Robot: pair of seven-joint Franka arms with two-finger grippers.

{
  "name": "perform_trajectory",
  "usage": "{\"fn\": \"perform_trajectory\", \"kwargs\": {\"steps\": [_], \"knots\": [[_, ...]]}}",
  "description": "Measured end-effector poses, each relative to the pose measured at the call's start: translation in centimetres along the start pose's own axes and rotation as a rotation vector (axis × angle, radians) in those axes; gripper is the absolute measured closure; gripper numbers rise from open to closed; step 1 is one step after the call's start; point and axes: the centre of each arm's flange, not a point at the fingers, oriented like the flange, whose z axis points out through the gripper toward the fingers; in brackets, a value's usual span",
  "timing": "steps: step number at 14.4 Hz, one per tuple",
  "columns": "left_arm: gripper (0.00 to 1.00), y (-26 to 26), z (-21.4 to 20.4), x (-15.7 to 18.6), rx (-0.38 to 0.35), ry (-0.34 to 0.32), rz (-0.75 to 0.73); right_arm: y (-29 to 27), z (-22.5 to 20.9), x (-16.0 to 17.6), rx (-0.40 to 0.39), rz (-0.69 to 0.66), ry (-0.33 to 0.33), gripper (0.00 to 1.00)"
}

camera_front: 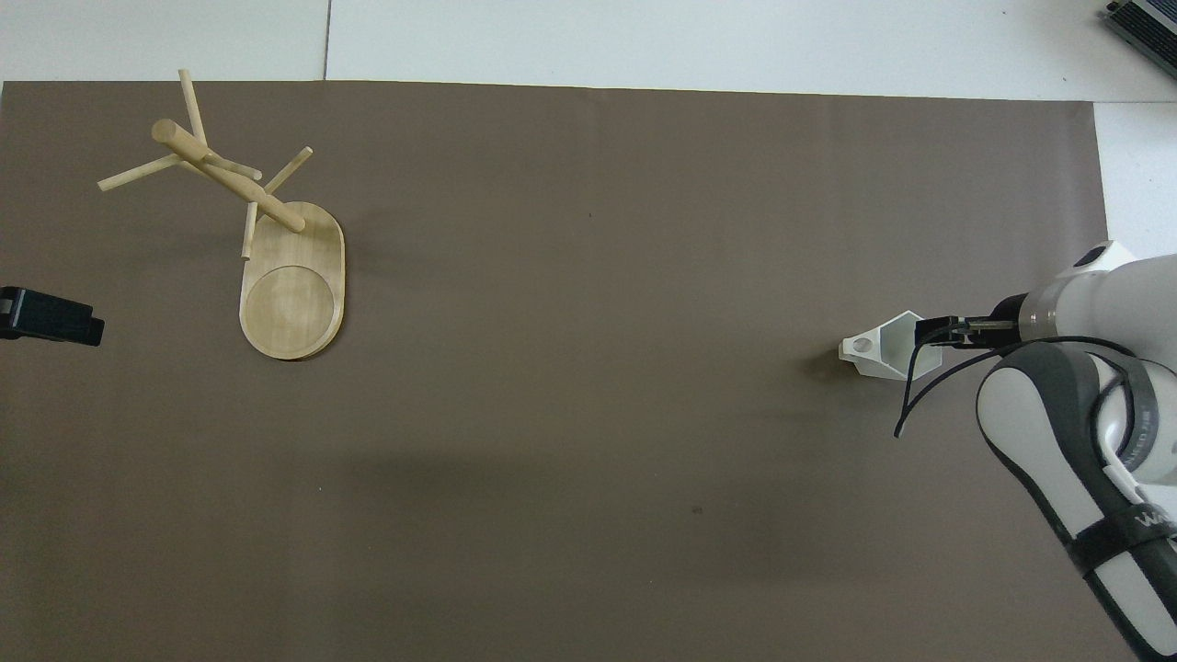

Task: Hang cup on rack
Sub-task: 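Reach the right gripper to the white mug and grasp its handle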

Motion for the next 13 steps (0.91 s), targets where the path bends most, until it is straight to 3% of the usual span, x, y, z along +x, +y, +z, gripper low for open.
{"fn": "perform_trajectory", "kwargs": {"steps": [13], "knots": [[0.0,0.0,0.0,0.0,0.0,0.0,0.0,0.1,1.8,-0.1,0.001,0.021,-0.008,0.0]]}}
